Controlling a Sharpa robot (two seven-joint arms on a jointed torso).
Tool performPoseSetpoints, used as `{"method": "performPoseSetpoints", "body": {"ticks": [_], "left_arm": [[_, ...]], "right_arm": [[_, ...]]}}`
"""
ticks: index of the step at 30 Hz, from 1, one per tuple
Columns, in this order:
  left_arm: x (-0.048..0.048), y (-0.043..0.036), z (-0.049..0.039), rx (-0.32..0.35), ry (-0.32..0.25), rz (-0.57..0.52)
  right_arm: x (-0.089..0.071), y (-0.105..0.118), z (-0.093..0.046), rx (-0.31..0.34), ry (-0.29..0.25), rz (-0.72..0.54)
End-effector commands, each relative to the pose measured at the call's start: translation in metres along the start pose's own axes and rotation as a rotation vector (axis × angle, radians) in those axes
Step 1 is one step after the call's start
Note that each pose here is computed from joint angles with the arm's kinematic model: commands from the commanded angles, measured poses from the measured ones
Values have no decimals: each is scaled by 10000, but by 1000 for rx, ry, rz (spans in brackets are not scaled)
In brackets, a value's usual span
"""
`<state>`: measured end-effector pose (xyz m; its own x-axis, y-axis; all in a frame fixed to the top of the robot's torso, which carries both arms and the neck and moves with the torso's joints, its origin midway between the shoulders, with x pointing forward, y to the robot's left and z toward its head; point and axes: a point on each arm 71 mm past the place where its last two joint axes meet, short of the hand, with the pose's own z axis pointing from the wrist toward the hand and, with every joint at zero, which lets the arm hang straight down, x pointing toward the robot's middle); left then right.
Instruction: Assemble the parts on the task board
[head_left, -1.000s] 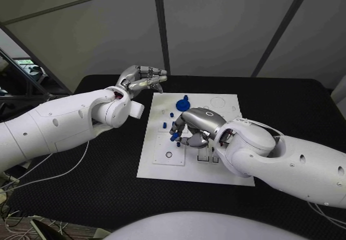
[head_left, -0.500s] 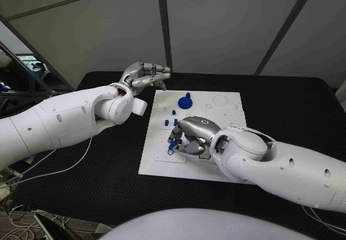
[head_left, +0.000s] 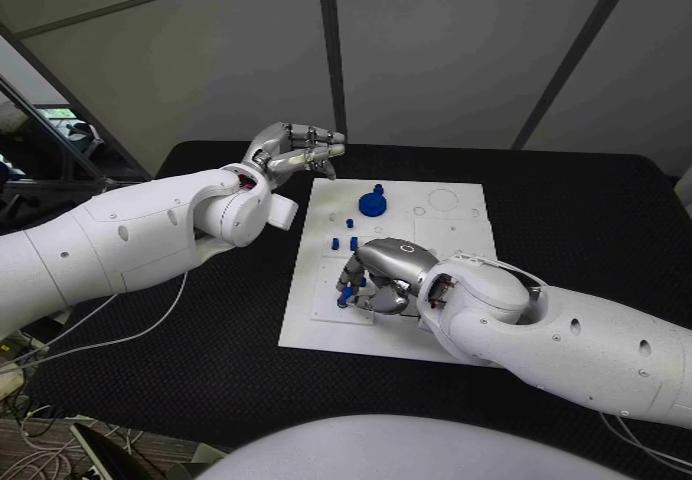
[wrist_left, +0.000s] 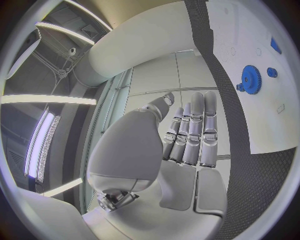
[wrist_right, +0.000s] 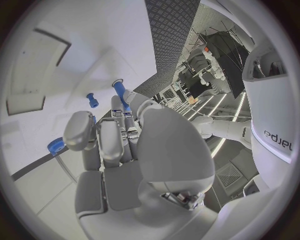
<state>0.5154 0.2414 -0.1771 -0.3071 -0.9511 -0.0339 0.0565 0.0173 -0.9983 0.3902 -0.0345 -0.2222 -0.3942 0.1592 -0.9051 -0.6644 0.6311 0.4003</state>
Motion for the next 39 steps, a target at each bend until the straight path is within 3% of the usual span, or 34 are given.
{"method": "performPoseSetpoints", "body": {"ticks": [1,25,33,39], "left_arm": [[13,-14,6,4,11,-7],[22,-11,12,3,13,-8],[19,-10,13,2,13,-8],[20,-8,14,0,15,-9]], "right_arm": [[16,8,6,-11,18,-17],[121,6,52,-1,54,-53],[98,36,41,-10,10,-43],[45,51,2,-22,-69,-32]]}}
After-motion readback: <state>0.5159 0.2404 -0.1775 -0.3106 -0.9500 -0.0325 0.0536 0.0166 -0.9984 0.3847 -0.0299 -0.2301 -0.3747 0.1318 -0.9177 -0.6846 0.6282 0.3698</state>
